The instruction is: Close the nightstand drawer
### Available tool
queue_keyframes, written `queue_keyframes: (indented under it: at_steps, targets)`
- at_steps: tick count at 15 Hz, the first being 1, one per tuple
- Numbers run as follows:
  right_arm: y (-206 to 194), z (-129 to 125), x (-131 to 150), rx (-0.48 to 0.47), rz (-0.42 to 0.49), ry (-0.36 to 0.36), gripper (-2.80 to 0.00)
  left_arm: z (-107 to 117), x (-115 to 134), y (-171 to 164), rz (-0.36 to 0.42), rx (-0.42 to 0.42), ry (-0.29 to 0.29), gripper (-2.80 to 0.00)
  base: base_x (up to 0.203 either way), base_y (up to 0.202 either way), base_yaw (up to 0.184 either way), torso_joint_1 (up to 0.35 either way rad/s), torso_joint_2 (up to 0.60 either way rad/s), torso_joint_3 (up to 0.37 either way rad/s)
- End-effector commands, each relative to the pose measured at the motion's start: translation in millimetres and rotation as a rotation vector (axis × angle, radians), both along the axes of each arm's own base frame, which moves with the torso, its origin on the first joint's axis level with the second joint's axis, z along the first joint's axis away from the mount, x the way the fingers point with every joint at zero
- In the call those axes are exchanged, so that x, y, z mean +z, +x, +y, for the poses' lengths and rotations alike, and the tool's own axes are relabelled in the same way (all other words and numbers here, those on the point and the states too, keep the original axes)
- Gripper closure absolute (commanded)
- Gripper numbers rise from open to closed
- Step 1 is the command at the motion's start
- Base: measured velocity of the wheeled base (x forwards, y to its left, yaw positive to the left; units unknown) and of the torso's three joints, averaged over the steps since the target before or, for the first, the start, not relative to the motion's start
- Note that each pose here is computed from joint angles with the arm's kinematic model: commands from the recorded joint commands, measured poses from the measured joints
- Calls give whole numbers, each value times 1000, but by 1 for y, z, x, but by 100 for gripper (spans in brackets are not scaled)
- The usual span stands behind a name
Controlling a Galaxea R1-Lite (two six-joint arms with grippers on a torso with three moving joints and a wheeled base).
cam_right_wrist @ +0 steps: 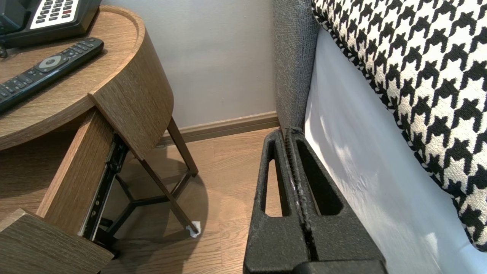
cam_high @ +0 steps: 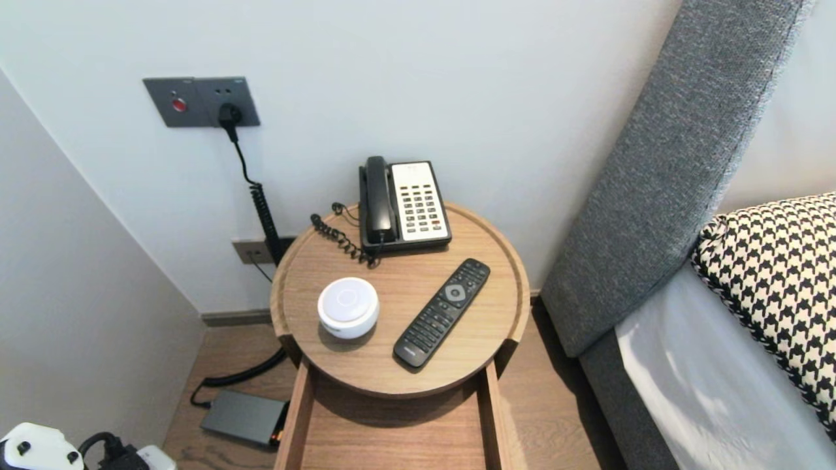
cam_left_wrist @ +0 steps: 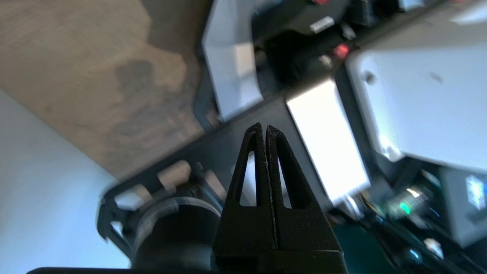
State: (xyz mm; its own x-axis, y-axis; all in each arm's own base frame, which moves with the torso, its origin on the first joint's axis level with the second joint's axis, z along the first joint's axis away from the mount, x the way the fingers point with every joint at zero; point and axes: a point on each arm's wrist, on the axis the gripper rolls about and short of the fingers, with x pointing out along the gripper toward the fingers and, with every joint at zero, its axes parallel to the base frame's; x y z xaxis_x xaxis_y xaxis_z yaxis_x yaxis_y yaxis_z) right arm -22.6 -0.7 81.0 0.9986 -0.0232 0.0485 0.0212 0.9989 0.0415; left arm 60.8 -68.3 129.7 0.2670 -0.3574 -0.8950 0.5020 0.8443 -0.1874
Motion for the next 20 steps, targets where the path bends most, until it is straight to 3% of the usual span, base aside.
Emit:
queue_keyframes:
  at_steps: [1,3,9,17,20]
  targets:
    - [2,0,-7,0,27,1,0,-9,-12,7,-4,-3,5,0,0,0,0,0,0,0]
    - [2,0,-7,-1,27,0,0,-14,-17,11,10,1,23,0,0,0,0,0,0,0]
    - [2,0,-7,0,27,0,0,-36,-24,31,-15,16,-10,0,0,0,0,0,0,0]
    - [2,0,-7,2,27,0,0,-49,-12,43,-35,52,-73,0,0,0,0,0,0,0]
    - [2,0,-7,0,27,1,0,-56,-14,50,-24,61,-59,0,0,0,0,0,0,0]
